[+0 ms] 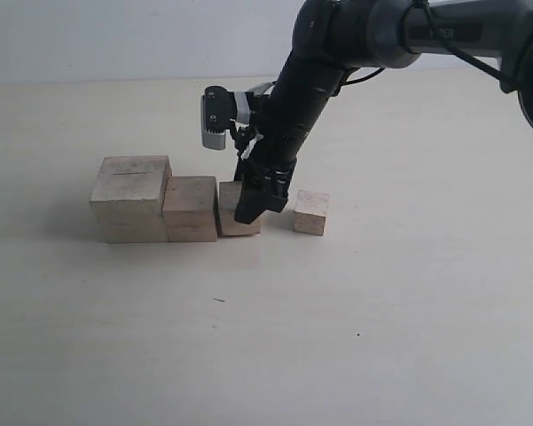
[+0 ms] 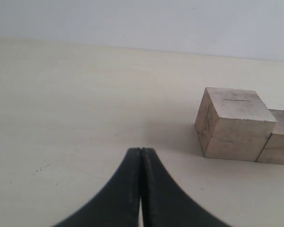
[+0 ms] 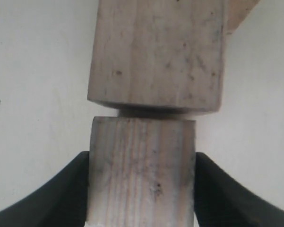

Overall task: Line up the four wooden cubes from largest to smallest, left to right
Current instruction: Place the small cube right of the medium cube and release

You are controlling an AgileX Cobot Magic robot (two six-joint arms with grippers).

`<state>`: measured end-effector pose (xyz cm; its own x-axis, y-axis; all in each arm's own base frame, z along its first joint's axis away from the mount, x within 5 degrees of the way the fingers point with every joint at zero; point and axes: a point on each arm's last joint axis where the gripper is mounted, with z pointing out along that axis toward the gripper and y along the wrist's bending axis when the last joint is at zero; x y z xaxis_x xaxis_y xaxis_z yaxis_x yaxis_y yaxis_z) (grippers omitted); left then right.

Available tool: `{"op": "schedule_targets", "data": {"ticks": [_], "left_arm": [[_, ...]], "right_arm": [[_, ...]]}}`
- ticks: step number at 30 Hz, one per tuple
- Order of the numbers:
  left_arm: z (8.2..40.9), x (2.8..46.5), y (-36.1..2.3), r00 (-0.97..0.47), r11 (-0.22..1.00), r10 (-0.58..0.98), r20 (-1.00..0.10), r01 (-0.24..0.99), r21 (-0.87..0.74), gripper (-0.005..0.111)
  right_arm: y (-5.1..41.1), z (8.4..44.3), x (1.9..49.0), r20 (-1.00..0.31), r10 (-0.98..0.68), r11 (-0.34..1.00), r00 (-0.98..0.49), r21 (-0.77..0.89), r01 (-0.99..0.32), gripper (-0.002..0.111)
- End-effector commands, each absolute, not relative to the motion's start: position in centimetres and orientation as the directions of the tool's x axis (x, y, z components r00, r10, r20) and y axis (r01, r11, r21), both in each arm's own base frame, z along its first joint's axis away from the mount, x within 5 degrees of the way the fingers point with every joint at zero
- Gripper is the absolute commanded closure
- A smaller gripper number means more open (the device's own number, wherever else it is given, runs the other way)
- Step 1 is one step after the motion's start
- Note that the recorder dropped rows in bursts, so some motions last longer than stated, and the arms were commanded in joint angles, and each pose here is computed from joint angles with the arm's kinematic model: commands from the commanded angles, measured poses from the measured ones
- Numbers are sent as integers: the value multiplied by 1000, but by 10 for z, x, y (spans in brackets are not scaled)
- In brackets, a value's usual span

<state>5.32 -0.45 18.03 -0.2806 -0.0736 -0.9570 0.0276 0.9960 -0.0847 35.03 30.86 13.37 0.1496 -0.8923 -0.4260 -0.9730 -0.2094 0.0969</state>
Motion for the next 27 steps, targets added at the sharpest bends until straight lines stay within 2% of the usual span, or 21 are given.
{"op": "schedule_targets", "data": {"ticks": [1,6,9,12,17,20,22,27], "left_arm": [[181,53,-5,-269,996,-75,-960,35,-87,107],[181,53,-5,-269,996,-75,-960,35,-87,107],[181,53,-5,-269,996,-75,-960,35,-87,107],[181,53,-5,-269,996,-75,-960,35,-87,107],[181,53,-5,-269,996,-75,-960,35,-87,107],[181,53,-5,-269,996,-75,-960,35,-87,107],[181,53,-5,-269,996,-75,-960,35,-87,107],[181,53,-5,-269,996,-75,-960,35,-87,107]], "right_arm": [[310,124,350,-428,-897,-181,111,128,-975,108],[309,124,349,-426,-898,-184,112,131,-974,107],[309,124,349,-426,-898,-184,112,131,-974,100],[309,124,349,-426,-898,-184,112,131,-974,86],[312,125,349,-447,-891,-167,85,146,-975,53],[313,126,348,-453,-890,-137,48,165,-977,40],[313,126,348,-451,-892,-125,35,171,-977,36],[312,129,348,-446,-895,-107,18,176,-978,35]]}}
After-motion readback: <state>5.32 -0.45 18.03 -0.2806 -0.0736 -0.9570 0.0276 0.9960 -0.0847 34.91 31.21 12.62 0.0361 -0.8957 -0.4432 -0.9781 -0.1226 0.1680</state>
